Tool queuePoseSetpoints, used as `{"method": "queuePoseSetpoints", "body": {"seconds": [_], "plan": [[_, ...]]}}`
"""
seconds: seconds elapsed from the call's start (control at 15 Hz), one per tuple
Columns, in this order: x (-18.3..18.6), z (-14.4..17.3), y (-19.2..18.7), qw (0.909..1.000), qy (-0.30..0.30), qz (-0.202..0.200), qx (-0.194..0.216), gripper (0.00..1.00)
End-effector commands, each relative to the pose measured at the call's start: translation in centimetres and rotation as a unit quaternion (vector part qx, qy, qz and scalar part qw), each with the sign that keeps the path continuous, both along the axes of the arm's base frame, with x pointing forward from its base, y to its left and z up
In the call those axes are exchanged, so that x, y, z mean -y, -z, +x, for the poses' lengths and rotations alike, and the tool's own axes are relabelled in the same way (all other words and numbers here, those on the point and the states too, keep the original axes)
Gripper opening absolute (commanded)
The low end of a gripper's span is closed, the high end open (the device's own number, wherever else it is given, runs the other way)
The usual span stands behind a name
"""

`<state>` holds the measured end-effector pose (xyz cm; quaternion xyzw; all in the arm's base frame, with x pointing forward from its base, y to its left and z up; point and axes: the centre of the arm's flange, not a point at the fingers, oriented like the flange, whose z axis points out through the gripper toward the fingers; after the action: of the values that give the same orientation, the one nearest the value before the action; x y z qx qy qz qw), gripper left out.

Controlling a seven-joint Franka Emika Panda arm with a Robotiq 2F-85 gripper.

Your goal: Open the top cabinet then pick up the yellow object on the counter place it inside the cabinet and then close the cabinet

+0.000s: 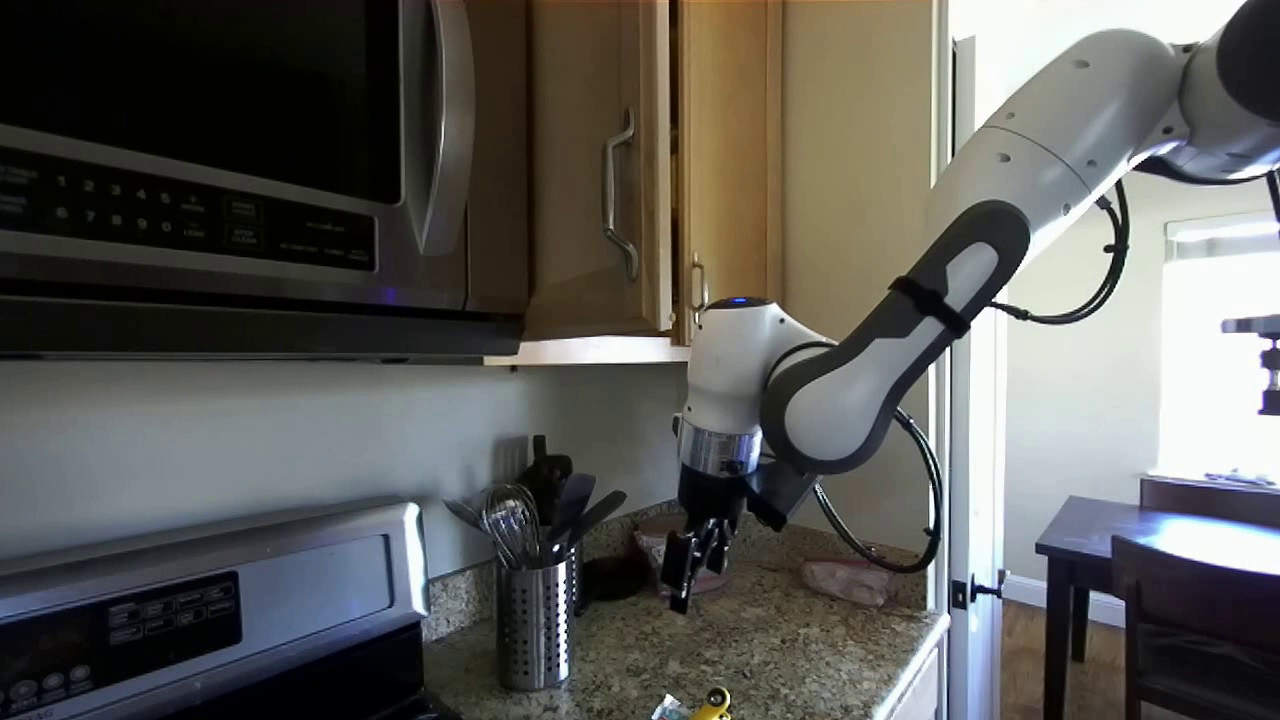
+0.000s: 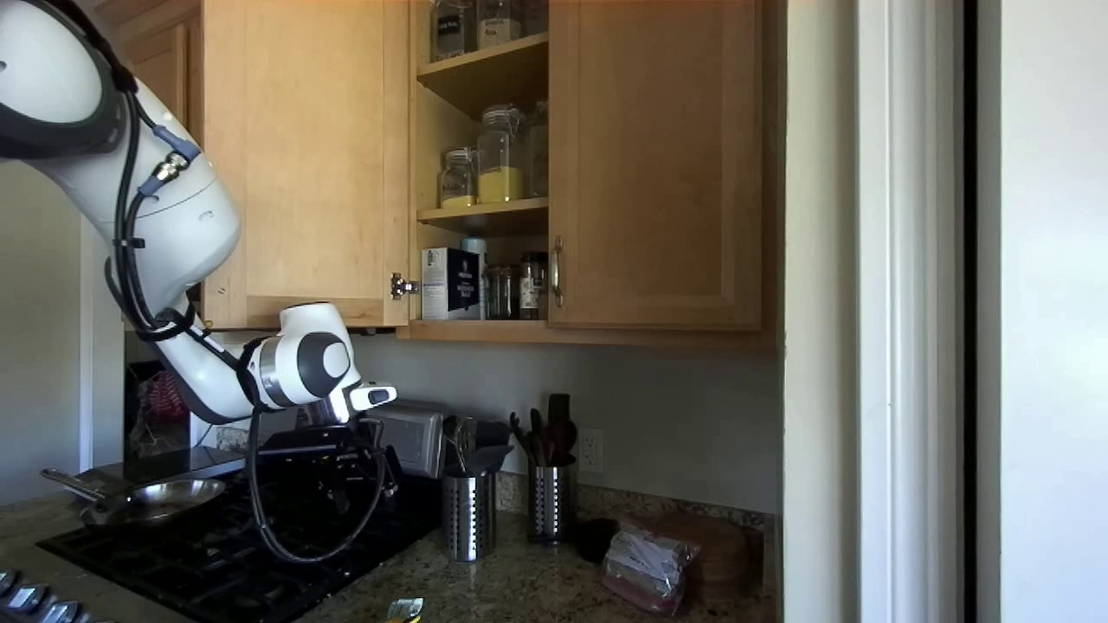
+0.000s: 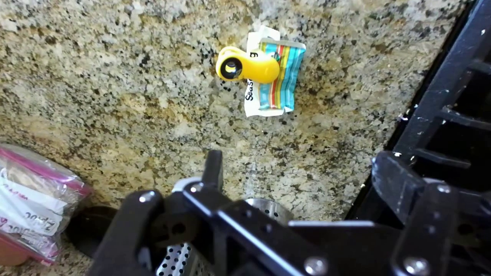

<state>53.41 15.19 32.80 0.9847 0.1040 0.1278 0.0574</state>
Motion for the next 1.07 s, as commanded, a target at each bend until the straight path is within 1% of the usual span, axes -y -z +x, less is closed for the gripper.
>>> {"method": "queuePoseSetpoints", "body": {"seconds": [0.0, 0.2, 0.53, 0.67, 1.0], "plan": [[0.1, 0.4, 1.8, 0.9998, -0.007, 0.002, -0.016, 1.00], [0.9, 0.7, 5.0, 0.9986, -0.019, 0.010, -0.048, 1.00], [2.7, 1.5, 9.6, 0.9941, -0.029, 0.035, -0.098, 1.00], [3.3, 1.9, 10.8, 0.9932, -0.032, 0.042, -0.104, 1.00], [5.3, 2.8, 13.3, 0.9916, -0.028, 0.046, -0.117, 1.00]]}}
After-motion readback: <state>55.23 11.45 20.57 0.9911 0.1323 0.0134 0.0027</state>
